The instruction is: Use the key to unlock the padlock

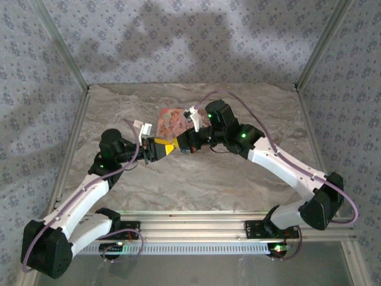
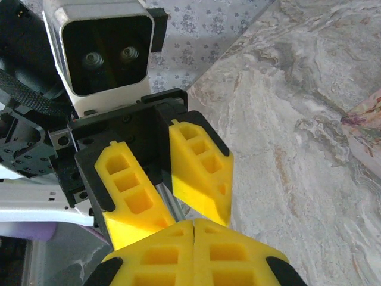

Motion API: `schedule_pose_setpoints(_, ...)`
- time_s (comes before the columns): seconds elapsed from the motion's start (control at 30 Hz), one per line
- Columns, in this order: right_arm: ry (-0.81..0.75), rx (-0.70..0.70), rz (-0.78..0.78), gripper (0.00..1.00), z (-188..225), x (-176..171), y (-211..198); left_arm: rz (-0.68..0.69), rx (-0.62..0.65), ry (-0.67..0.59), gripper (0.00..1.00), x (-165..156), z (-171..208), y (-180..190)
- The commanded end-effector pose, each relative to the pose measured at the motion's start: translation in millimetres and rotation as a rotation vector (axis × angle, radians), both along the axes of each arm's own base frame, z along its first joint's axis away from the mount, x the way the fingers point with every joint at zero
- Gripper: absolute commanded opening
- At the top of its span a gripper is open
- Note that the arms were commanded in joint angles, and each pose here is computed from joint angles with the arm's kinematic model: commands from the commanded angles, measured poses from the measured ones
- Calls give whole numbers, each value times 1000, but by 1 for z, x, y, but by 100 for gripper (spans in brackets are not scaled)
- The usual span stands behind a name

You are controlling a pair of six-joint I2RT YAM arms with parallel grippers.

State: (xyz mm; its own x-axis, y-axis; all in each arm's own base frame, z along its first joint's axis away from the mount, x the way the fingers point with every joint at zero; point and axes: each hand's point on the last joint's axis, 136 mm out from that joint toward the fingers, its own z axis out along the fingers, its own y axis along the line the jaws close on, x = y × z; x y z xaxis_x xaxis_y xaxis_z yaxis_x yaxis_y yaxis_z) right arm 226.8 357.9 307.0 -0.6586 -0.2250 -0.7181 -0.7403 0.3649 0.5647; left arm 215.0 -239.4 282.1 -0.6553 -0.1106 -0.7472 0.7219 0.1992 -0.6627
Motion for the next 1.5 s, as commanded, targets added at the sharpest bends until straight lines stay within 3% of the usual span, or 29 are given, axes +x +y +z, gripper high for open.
schedule_pose_setpoints(0.0, -1, 16, 40, 0, 1, -4, 5, -37, -31, -55, 32, -5, 16, -3)
schedule_pose_setpoints(0.1, -2, 18, 45, 0, 1, -5, 6, -36, -29, -56, 26, -4, 15, -3)
schedule_pose_setpoints(0.3, -6, -4, 12, 0, -4, 0, 2, -22, -21, -44, 0, -3, 12, -2)
schedule_pose_setpoints(0.63, -24, 14, -49, 0, -5, 8, -4, 61, -16, 38, 0, 8, -1, 2)
schedule_pose_setpoints(1.07, -46, 35, -100, 0, 0, 13, -9, 148, -22, 57, 0, 14, -5, 12)
schedule_pose_setpoints(1.1, -51, 35, -101, 0, 2, 13, -9, 156, -22, 57, 2, 15, -4, 13)
schedule_pose_setpoints(1.2, -65, 20, -121, 0, 2, 15, -13, 196, 3, 71, 50, 20, -7, 19)
schedule_pose_setpoints(1.23, -70, 15, -127, 0, 2, 16, -14, 211, 14, 73, 59, 21, -8, 22)
schedule_pose_setpoints(1.37, -80, 5, -129, 0, 4, 17, -16, 238, 6, 51, 62, 22, -2, 34)
schedule_pose_setpoints(1.47, -86, 22, -116, 0, 8, 17, -15, 173, -30, 7, 59, 13, 10, 30)
